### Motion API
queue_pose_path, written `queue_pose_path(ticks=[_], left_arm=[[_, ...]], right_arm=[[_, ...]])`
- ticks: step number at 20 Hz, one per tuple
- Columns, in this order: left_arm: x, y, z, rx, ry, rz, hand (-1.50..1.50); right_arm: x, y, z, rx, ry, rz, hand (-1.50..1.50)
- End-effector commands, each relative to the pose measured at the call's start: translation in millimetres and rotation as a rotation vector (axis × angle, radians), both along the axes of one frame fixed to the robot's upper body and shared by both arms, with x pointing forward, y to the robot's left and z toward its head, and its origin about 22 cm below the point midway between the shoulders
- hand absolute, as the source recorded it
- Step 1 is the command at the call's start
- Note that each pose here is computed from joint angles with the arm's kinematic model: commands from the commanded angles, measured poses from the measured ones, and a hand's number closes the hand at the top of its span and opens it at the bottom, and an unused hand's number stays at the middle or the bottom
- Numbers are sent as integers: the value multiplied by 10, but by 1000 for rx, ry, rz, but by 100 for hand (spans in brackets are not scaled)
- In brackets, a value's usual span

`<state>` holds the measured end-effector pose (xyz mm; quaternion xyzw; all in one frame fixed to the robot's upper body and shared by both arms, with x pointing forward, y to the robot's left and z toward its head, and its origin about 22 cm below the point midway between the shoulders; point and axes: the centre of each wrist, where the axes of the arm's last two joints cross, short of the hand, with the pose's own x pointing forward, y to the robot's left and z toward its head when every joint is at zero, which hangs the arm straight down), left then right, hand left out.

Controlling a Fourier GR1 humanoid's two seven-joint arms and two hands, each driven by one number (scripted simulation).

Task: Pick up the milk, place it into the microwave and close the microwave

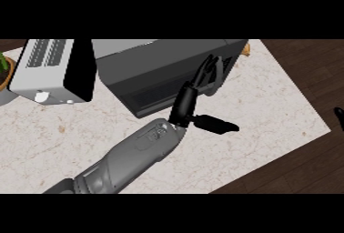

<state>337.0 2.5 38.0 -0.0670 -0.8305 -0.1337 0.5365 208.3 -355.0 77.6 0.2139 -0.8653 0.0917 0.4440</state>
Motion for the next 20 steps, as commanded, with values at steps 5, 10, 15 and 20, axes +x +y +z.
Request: queue_pose_path(ticks=[5, 10, 15, 20], left_arm=[[127, -1, 72, -6, -13, 46, -150], [112, -10, 61, -27, -18, 40, -150], [127, -6, 55, -33, -37, 45, -150], [148, -2, 58, -42, -43, 56, -150]], right_arm=[[43, -79, 119, -10, -1, -2, -150], [97, -80, 188, -8, -11, 10, -150], [113, -96, 209, -8, 1, 24, -150], [134, -114, 268, -17, 0, 40, -150]])
